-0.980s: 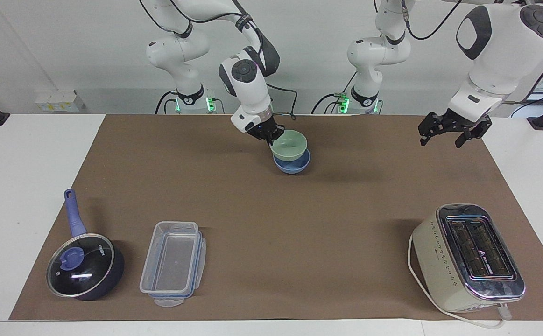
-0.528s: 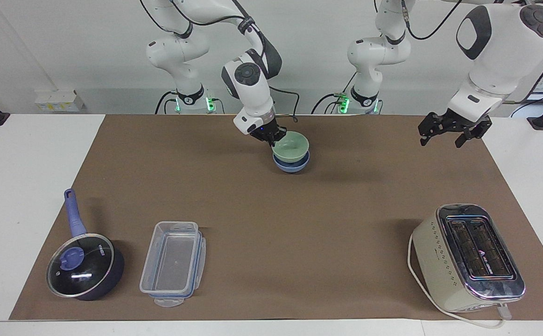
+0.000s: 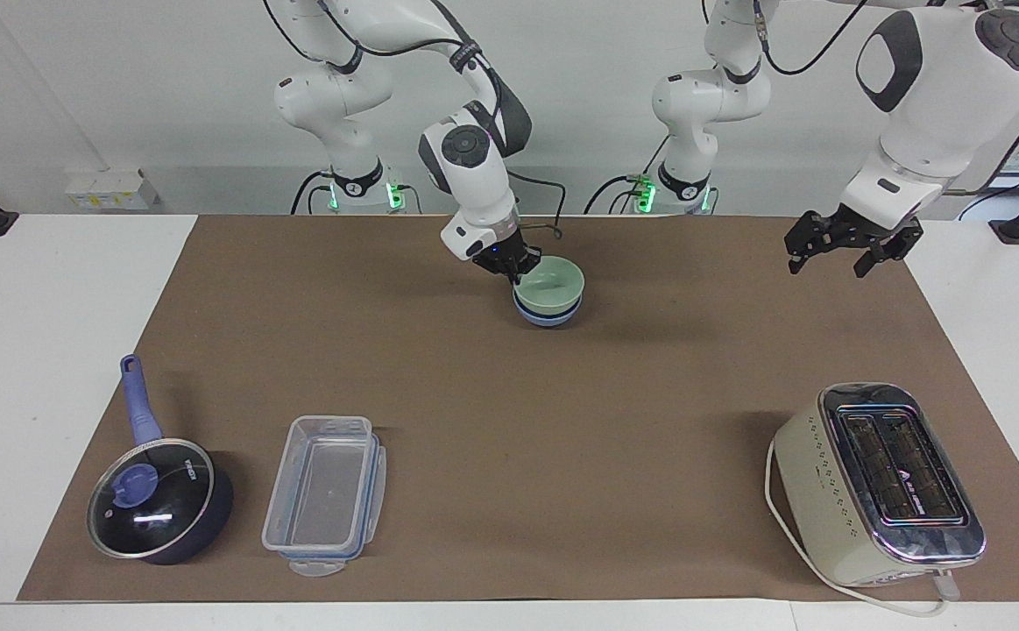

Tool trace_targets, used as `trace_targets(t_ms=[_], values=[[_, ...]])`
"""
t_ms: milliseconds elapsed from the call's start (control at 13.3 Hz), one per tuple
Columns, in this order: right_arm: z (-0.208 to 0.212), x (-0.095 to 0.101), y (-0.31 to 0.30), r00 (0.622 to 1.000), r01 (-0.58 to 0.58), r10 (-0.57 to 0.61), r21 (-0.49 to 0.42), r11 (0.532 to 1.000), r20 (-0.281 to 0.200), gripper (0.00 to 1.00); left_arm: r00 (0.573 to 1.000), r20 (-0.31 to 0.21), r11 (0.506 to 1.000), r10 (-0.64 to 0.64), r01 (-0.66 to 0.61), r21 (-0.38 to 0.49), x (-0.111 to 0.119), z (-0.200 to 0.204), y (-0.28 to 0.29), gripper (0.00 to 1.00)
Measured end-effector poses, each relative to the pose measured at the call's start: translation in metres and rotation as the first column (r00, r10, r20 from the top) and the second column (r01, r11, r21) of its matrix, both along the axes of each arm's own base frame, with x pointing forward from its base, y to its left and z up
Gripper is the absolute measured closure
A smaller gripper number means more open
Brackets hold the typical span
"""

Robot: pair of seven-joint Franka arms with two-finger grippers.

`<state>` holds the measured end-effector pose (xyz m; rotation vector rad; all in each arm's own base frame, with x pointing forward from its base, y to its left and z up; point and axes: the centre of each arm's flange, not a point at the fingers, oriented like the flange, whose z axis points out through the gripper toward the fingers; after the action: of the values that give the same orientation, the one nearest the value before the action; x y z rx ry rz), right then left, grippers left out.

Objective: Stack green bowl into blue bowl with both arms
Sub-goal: 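Carry the green bowl with the right gripper over the blue bowl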

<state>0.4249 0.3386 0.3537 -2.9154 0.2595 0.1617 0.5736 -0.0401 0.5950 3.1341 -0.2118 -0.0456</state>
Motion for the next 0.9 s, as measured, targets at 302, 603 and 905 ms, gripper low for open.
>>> trace_targets(t_ms=[302,603,905], values=[[0.000,0.000,0.000,1.000,0.000,0.000,0.000,1.000,-0.001,0.95,1.000,0.000,1.000,0.000,0.000,0.000,0.000,0.000,0.000,0.00],[0.002,-0.001,0.002,1.000,-0.008,0.007,-0.009,1.000,-0.025,0.90,1.000,0.000,1.000,0.000,0.000,0.000,0.000,0.000,0.000,0.00],[0.016,0.003,0.007,0.999,0.001,-0.001,-0.006,1.000,-0.035,0.73,1.000,0.000,1.000,0.000,0.000,0.000,0.000,0.000,0.000,0.00]])
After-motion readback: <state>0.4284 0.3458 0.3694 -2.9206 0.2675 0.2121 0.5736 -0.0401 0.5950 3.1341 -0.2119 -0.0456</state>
